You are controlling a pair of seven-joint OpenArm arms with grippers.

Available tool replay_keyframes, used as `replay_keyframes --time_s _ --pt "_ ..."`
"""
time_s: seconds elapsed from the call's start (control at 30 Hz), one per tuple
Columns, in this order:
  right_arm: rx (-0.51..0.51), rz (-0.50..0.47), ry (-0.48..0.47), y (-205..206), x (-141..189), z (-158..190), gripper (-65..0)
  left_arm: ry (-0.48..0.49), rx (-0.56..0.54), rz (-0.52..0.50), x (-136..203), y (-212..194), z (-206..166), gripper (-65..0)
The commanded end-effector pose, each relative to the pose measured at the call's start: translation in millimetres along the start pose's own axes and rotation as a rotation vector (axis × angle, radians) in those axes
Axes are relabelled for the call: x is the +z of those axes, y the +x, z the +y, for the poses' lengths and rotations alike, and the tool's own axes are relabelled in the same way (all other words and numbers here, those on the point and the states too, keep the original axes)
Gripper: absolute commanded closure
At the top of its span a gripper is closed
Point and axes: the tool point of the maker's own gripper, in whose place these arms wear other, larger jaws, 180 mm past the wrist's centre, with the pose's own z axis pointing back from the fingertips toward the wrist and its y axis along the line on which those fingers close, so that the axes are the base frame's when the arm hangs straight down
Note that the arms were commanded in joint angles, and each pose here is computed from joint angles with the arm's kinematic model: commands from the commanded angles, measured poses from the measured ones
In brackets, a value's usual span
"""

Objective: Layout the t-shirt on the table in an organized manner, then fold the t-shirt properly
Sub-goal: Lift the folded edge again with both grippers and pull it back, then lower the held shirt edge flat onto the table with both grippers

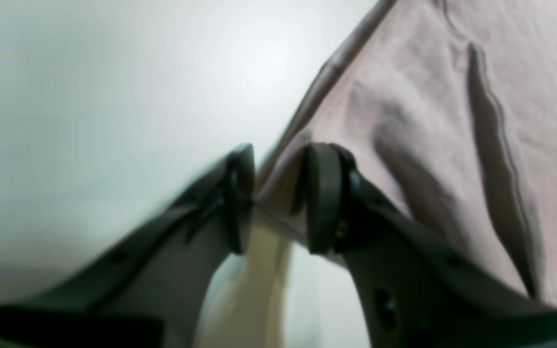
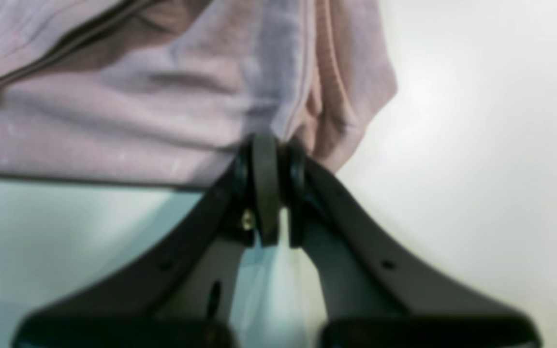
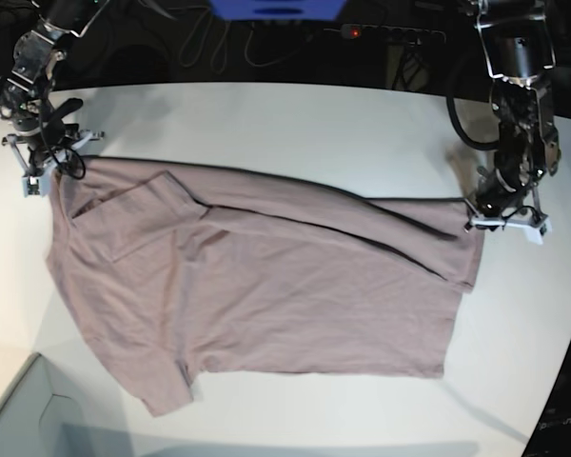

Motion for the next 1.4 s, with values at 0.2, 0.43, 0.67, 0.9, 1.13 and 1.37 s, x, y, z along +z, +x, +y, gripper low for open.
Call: replay_keyframes --time_s 0.2,0.43,0.67,0.9,1.13,1.37 --pt "0.013 -0.042 -0.002 14.9 1.7 -5.2 0.0 0.008 -0.045 0.095 -6.8 -28.7 0.3 -0.2" --pt "0.031 -0.042 -0.018 17.2 4.1 -14.7 0.0 -0.011 -0.061 0.021 18.3 -14.2 4.3 0.0" --pt "0.042 -0.023 -0.022 7.0 9.4 -16.0 0.0 0.023 -0.057 -0.032 57.8 -4.6 33.1 0.0" --pt "0.116 -0.116 -0.057 42.1 30.1 -11.2 0.0 0.035 -0.044 -0.044 64.4 -0.3 39.9 0.0" --pt "0.239 -0.271 -0.047 115.4 42.5 12.1 0.0 -0.022 -0.052 -0.130 65.2 36.9 11.1 0.0" --pt "0.209 -0.269 -0.095 147.2 40.5 -1.5 0.0 -0.040 -0.035 -0.209 67.5 74.6 1.8 0.0"
